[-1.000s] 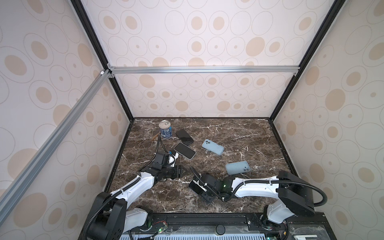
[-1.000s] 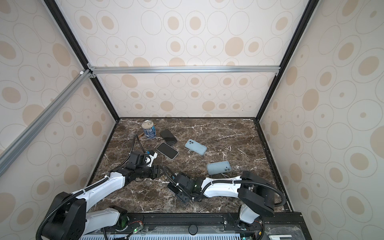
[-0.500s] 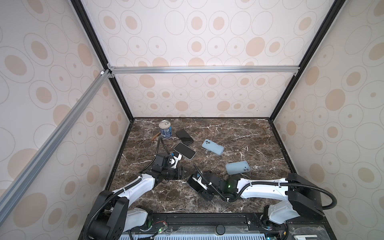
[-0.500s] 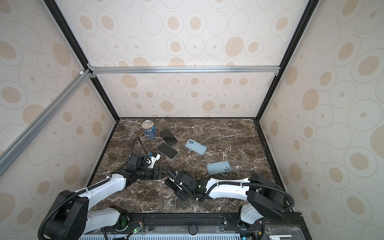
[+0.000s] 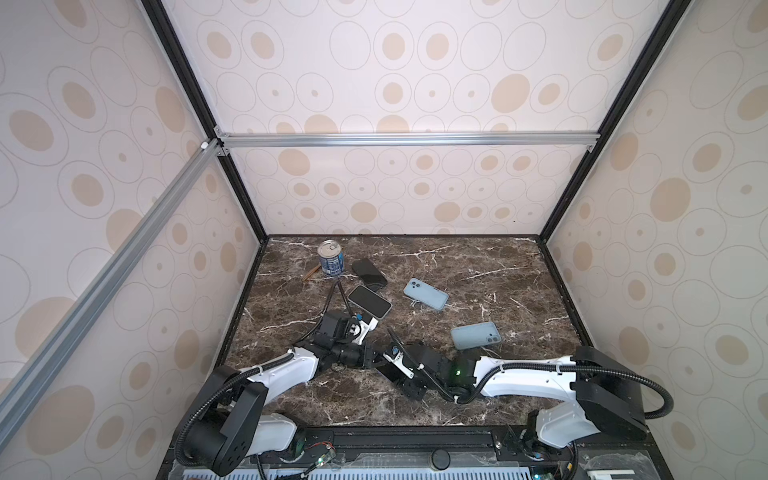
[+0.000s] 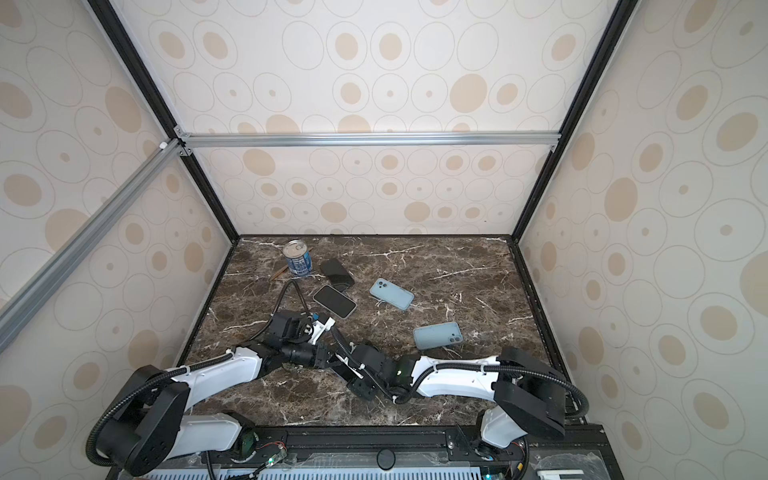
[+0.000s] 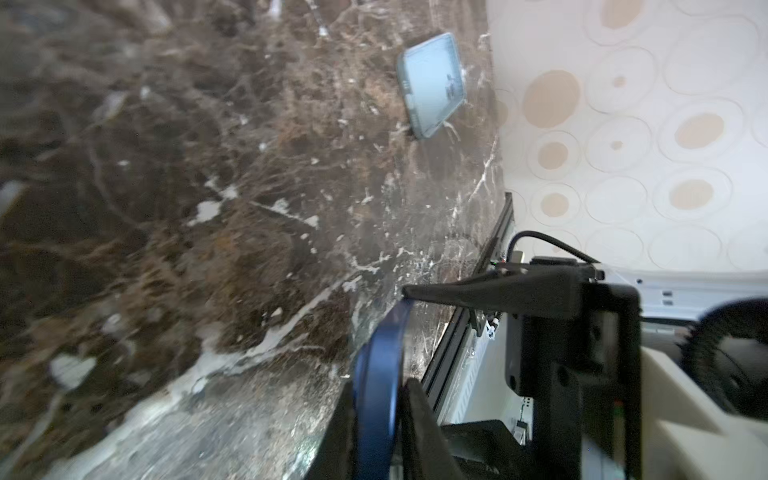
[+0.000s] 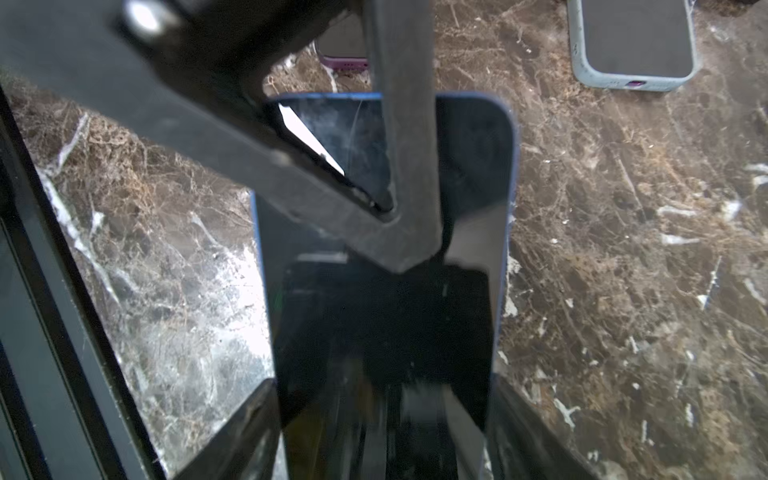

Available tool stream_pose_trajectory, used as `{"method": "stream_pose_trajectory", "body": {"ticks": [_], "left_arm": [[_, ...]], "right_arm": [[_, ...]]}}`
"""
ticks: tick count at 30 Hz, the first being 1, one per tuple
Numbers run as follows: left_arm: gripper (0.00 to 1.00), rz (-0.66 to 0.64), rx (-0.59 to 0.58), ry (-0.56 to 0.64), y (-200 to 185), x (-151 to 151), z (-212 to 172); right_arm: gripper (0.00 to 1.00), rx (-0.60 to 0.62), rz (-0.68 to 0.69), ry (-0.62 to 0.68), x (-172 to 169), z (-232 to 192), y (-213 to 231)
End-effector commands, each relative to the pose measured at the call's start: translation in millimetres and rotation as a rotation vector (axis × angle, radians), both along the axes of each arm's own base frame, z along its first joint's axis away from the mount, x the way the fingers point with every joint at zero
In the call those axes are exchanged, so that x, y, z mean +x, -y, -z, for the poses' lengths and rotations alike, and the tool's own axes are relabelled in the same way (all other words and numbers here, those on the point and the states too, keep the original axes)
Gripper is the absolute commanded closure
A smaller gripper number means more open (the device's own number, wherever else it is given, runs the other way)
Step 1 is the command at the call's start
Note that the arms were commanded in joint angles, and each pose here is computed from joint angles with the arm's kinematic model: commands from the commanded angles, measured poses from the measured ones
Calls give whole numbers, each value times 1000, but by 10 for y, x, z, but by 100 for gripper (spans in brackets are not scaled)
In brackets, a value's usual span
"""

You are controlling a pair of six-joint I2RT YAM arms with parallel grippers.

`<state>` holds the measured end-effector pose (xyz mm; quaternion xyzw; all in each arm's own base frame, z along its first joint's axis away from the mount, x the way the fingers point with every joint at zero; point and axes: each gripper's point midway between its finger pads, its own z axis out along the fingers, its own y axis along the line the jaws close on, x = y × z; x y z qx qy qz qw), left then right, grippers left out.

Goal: Put the phone into the phone case

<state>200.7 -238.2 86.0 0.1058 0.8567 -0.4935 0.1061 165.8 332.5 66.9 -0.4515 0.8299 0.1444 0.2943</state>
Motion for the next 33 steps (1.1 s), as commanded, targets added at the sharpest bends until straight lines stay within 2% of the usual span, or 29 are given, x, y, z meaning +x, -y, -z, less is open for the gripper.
{"method": "stream_pose_trajectory", "body": {"ticks": [1, 3, 6, 7, 11, 13, 21, 26, 30, 33], "left_arm": [[95, -26, -37, 55, 46, 112, -146], [100, -37, -44, 59, 47, 129, -165], [100, -51, -31, 63, 27, 141, -174], [100, -60, -26, 70, 18, 151, -183], [100, -113, -32, 149, -18, 255, -404], [100, -143, -43, 208, -32, 330, -578], [100, -253, -99, 416, -103, 675, -1351], [100, -369, -118, 583, -269, 901, -1905], [100, -453, -126, 652, -392, 1036, -2233], [100, -461, -161, 700, -396, 1040, -2447]], "right_arm": [[37, 56, -1, 48, 92, -212, -110], [36, 58, 0, 49, 94, -236, -113], [33, 76, 11, 61, 114, -284, -112], [30, 84, 16, 69, 126, -317, -113], [6, 107, 24, 118, 191, -550, -128], [1, 118, 23, 150, 231, -695, -141], [1, 282, 57, 302, 390, -1624, -91], [1, 442, 123, 407, 481, -2322, 152], [1, 547, 203, 447, 611, -2697, 420], [1, 622, 238, 445, 727, -2905, 589]]}}
